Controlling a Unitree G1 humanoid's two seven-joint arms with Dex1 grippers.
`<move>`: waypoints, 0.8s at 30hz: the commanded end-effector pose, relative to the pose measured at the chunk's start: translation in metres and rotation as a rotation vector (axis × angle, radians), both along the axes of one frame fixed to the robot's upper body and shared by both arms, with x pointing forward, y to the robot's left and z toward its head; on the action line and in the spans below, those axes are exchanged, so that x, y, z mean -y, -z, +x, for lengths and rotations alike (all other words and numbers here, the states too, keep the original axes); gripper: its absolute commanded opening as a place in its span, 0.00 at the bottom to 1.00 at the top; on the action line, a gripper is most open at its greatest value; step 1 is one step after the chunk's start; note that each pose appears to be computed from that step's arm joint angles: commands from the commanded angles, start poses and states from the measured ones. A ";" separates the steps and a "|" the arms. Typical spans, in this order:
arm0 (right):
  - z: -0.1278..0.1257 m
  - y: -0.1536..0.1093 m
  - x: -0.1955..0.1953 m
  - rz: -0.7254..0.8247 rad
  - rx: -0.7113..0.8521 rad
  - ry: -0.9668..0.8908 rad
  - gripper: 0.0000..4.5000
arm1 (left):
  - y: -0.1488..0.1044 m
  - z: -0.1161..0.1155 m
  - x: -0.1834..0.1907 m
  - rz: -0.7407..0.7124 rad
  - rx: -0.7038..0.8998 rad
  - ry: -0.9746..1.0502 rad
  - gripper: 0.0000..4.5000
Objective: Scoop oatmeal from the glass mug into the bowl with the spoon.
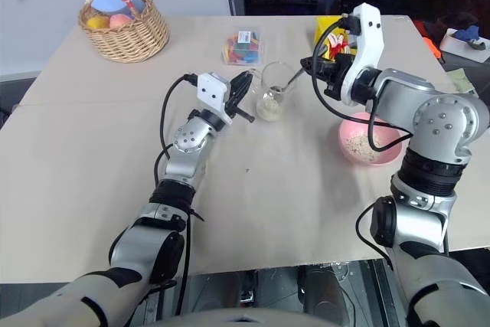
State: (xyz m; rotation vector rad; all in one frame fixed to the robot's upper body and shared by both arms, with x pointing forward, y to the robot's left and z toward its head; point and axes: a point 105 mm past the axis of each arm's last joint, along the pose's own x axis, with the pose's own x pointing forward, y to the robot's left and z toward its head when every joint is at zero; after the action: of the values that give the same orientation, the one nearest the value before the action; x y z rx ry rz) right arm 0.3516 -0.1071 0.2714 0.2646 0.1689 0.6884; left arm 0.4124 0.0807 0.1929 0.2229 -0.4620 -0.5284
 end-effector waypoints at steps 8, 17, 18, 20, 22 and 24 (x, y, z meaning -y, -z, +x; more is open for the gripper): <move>-0.010 0.002 -0.018 -0.108 0.077 -0.059 0.00 | -0.033 -0.004 0.021 -0.023 0.115 0.066 0.01; -0.002 -0.008 -0.001 0.050 0.013 -0.006 0.00 | -0.032 -0.001 0.024 -0.008 0.110 0.065 0.01; 0.000 -0.008 0.003 0.061 0.007 0.011 0.00 | -0.031 -0.001 0.024 -0.003 0.108 0.064 0.01; 0.002 -0.008 0.011 0.091 -0.009 0.045 0.00 | -0.029 0.000 0.026 0.006 0.104 0.067 0.01; 0.003 -0.008 0.015 0.118 -0.021 0.064 0.00 | -0.029 0.001 0.027 0.010 0.102 0.073 0.01; 0.003 -0.007 0.019 0.135 -0.027 0.076 0.00 | -0.028 0.002 0.028 0.009 0.100 0.078 0.01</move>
State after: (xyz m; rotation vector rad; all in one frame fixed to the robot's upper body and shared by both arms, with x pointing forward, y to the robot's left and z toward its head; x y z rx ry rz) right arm 0.3585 -0.1239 0.2639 0.3957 0.1907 0.6068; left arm 0.4185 0.0608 0.1984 0.2290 -0.4765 -0.5788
